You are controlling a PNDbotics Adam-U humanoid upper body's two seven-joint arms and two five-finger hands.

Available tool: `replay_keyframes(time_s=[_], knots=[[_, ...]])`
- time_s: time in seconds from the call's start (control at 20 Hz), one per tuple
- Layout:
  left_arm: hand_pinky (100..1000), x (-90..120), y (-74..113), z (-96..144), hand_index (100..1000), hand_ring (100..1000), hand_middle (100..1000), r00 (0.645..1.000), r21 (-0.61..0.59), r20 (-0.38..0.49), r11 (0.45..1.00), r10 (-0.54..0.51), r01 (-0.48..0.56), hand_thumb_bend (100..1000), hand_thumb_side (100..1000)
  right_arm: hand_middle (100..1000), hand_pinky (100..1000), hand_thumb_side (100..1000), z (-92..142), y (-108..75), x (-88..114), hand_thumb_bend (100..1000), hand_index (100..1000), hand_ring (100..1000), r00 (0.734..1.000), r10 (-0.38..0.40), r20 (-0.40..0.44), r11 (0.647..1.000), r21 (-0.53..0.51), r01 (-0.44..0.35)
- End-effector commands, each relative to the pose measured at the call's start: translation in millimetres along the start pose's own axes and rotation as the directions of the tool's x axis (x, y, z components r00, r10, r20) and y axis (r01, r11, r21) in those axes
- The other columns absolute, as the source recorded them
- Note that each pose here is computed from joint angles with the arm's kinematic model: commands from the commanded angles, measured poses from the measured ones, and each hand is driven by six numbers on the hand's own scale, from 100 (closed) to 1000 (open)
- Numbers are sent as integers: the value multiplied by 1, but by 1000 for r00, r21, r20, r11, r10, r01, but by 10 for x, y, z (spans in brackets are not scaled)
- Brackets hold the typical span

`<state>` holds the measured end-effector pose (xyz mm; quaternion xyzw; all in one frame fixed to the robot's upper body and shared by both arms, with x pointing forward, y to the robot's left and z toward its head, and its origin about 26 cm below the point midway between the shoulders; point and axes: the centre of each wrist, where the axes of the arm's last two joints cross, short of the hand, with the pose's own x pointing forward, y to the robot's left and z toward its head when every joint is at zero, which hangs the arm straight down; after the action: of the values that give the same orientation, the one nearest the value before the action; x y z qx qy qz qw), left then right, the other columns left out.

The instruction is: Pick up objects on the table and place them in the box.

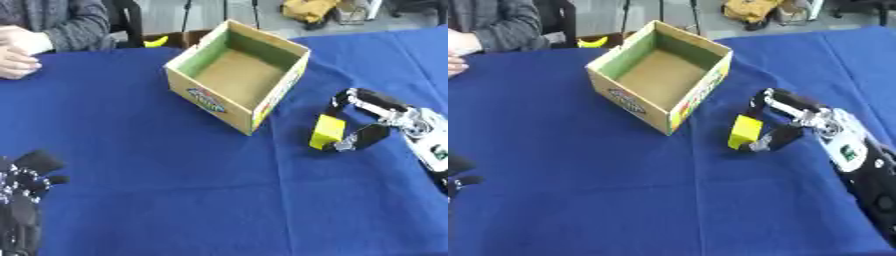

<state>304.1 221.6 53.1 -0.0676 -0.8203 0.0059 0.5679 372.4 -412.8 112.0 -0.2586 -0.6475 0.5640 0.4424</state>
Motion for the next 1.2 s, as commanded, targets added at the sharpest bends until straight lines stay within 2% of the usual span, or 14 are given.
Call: replay_keyframes(time_s=[0.05, 0.1, 0.2, 0.25, 0.3, 0.5, 0.7, 0.95, 1.2], knots=[[586, 46, 7, -20, 735, 678, 609, 1000, -13, 16, 1000, -7, 7, 184, 1000, 361, 647, 444, 8, -92, -11, 534, 425, 699, 999, 33, -3, 999, -43, -33], [587, 46, 7, -21, 736, 679, 610, 1000, -13, 16, 1000, -7, 7, 184, 1000, 335, 636, 339, 9, -89, -13, 447, 396, 684, 999, 34, -5, 998, -53, -34], [587, 47, 8, -21, 736, 679, 609, 1000, -13, 16, 1000, -7, 7, 184, 1000, 291, 619, 205, 12, -91, -17, 174, 348, 663, 1000, 29, -11, 996, -83, -30], [587, 46, 8, -21, 736, 679, 609, 1000, -13, 16, 1000, -7, 7, 184, 1000, 260, 607, 136, 14, -98, -18, 100, 313, 648, 1000, 26, -16, 994, -103, -28], [587, 46, 7, -22, 736, 679, 610, 1000, -13, 16, 1000, -6, 7, 184, 1000, 247, 603, 100, 15, -105, -16, 100, 299, 642, 1000, 23, -20, 992, -121, -26], [587, 47, 8, -24, 736, 679, 610, 1000, -13, 17, 1000, -7, 8, 184, 1000, 210, 588, 100, 14, -157, 9, 100, 259, 625, 1000, 19, -25, 983, -181, -23], [587, 47, 12, -23, 736, 679, 610, 1000, -13, 17, 1000, -9, 10, 184, 1000, 203, 586, 100, -8, -294, 91, 100, 252, 623, 1000, 23, 4, 970, -240, -22], [588, 46, 20, -20, 736, 679, 610, 1000, -14, 16, 1000, -14, 14, 184, 1000, 201, 585, 100, -62, -591, 246, 100, 249, 621, 997, 41, 63, 953, -303, -20], [588, 39, 29, -9, 735, 679, 609, 1000, -20, 9, 1000, -21, 21, 183, 1000, 200, 583, 100, -142, -998, 358, 100, 247, 614, 991, 68, 112, 926, -376, -21]])
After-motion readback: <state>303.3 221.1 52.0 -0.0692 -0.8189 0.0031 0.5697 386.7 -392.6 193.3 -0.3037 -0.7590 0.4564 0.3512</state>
